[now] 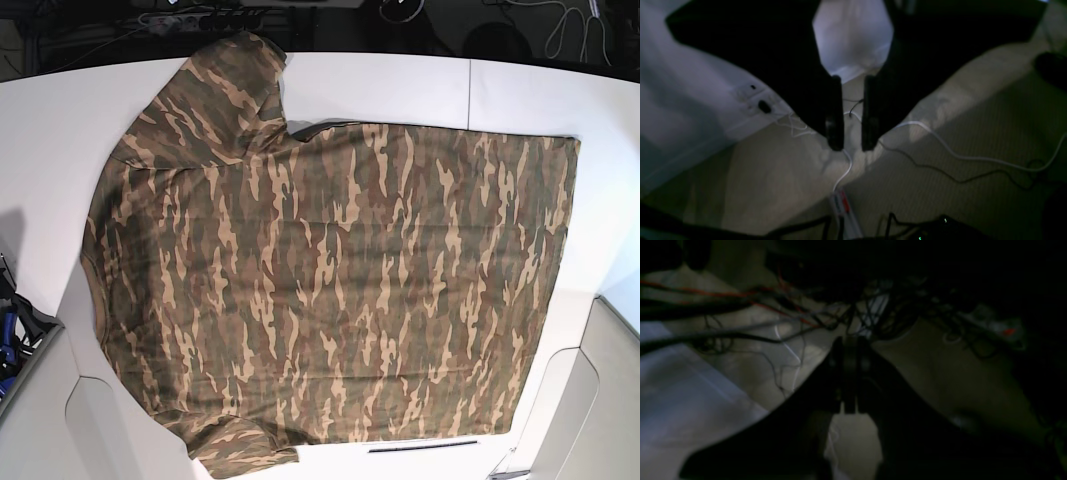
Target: Fold the T-shirt properly
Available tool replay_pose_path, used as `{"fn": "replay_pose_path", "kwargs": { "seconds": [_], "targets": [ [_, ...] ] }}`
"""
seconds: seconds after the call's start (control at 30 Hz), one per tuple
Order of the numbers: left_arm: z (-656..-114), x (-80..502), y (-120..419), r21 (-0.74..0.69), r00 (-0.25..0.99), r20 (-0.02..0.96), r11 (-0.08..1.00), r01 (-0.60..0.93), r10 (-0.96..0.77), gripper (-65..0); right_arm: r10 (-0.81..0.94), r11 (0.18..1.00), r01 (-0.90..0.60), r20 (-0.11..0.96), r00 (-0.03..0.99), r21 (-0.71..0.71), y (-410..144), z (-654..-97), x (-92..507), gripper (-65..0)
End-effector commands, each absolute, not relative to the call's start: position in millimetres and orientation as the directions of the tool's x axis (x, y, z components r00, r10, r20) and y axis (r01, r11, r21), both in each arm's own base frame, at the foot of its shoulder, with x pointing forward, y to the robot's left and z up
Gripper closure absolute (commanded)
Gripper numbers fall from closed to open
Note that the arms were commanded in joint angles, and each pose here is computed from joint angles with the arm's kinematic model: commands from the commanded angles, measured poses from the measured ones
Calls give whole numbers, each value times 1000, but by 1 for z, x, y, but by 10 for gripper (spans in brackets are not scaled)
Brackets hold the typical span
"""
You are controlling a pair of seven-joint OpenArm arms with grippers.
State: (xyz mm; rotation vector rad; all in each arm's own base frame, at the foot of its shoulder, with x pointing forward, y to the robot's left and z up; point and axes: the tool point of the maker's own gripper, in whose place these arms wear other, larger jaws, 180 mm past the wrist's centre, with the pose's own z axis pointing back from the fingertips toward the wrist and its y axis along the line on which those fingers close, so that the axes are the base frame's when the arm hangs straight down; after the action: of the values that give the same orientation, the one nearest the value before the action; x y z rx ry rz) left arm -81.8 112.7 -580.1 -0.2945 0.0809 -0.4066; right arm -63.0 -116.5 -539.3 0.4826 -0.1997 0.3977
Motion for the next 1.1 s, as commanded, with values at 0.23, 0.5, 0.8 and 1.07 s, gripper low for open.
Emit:
{"fn": "replay_pose_path", "kwargs": {
  "seconds": [0.23,0.5,0.8,1.07],
  "targets": [
    [-549,-66,111,-283,925,66,882,376,-373,-103,351,752,-517,416,839,408,-102,-487,-41,0],
    [-513,-44,132,-288,949,148,906,311,-279,-103,334,719,-570,522,785,397,-81,-451,-12,0],
    [-474,-11,163,-227,952,235,941,251,-197,-103,293,708,-566,553,780,423,-67,-429,7,0],
    [-445,17,171,-204,931,317,946,252,-180,-103,240,722,-562,616,751,404,-69,-405,36,0]
  ]
}}
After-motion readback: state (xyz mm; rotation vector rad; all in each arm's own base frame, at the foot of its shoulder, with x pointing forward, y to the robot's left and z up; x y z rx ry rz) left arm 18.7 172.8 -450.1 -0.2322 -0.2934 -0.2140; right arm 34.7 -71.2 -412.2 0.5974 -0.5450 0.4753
